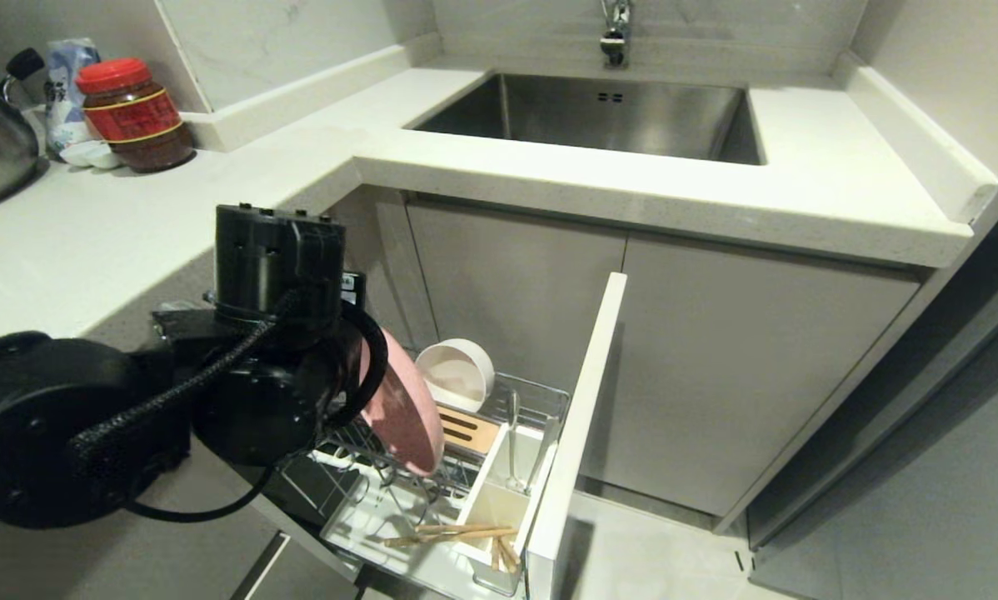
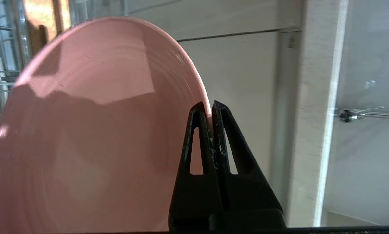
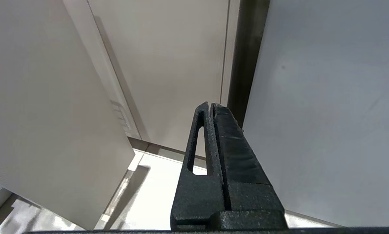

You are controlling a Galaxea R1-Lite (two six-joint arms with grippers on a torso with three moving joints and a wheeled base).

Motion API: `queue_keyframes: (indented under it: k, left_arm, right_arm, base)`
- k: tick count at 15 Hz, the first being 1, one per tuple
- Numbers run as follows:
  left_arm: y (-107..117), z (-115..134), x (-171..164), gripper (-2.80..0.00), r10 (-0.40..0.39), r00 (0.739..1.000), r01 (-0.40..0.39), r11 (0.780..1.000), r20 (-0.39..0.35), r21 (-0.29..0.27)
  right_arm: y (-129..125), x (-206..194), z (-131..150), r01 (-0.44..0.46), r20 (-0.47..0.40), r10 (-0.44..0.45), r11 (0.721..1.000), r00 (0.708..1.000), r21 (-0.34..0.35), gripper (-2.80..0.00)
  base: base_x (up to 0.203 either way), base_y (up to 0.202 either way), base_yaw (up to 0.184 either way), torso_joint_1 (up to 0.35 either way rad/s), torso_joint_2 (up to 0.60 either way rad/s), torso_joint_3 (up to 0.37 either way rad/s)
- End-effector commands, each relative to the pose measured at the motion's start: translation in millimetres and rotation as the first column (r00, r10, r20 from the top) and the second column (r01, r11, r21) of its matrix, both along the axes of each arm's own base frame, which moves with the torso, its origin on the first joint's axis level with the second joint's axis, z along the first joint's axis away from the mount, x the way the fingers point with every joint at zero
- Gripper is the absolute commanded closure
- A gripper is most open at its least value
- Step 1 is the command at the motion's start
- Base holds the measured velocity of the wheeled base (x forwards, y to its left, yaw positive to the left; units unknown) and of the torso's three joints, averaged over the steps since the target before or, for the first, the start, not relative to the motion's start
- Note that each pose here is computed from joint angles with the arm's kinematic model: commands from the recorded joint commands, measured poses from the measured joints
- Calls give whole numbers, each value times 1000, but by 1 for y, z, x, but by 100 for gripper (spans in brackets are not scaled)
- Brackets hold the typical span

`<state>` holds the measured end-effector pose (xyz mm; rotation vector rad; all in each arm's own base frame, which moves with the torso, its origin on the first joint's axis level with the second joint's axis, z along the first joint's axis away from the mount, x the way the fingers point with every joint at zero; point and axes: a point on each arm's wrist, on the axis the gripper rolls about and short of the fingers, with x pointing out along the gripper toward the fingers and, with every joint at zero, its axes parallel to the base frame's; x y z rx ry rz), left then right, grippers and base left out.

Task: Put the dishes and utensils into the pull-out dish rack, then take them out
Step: Pick up the plate and place it in the cupboard

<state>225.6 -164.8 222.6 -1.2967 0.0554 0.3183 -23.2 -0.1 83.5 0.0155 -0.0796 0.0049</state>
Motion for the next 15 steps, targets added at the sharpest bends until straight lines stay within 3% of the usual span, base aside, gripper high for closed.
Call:
queue_keyframes:
  k: [1,5,10,15]
  left_arm:
    - [-2,-13,6,0,16,1000,-16,1000,-15,6]
    - [-1,-21,10,0,29,999,-28,999,14,-17]
    - [1,-37,16,0,51,999,-51,999,-18,-5]
    - [-2,-56,23,0,77,995,-75,996,-65,44]
  right_arm:
    - [0,2,-7,0,-26,0,1000,1000,0,0]
    - [0,2,-7,0,-26,0,1000,1000,0,0]
    - [0,2,-7,0,-25,0,1000,1000,0,0]
    - [0,2,-7,0,-26,0,1000,1000,0,0]
  base:
    - [0,0,0,0,0,0]
    - [0,0,0,0,0,0]
    - [0,0,0,0,0,0]
    - [0,0,0,0,0,0]
